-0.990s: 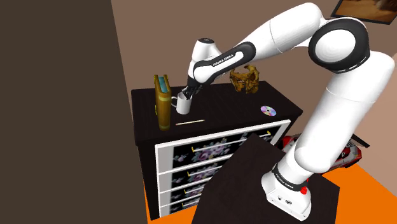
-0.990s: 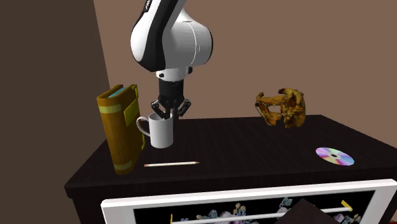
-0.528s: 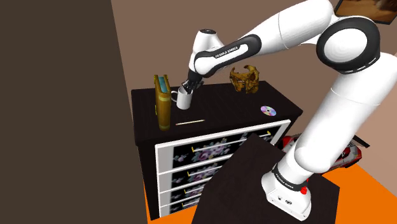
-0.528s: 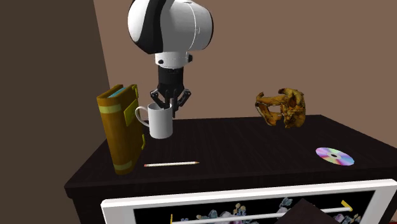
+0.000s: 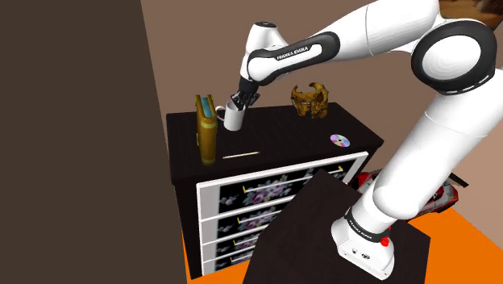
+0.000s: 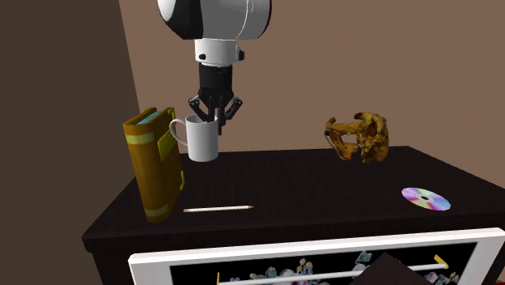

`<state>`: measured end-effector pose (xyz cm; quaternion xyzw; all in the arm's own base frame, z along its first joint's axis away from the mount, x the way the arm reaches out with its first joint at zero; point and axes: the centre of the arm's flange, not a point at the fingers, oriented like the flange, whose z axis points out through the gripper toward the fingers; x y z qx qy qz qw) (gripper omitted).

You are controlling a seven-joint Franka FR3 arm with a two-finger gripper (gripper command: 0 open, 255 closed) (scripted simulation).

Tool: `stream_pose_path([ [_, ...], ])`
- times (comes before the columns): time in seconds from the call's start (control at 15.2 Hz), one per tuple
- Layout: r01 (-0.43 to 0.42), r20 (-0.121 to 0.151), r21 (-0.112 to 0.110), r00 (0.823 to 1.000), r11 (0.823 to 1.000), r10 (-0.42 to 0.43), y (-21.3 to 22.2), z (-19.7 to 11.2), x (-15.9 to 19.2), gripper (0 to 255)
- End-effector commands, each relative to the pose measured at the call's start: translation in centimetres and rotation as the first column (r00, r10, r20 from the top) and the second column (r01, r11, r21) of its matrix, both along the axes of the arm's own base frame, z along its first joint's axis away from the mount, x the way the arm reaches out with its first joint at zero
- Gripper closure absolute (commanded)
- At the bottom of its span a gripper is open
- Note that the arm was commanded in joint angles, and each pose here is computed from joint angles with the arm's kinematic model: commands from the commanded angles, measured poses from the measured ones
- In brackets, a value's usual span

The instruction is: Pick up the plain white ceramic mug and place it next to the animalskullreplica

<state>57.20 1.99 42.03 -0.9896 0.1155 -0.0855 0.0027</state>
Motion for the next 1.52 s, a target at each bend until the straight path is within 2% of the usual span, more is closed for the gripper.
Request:
stream_pose_path([
  [0.0,0.000,0.000,0.000,1.000,1.000,0.000,-0.1,1.1,0.0,255],
  [1.45,0.000,0.000,0.000,1.000,1.000,0.000,-0.1,12.6,0.0,255],
])
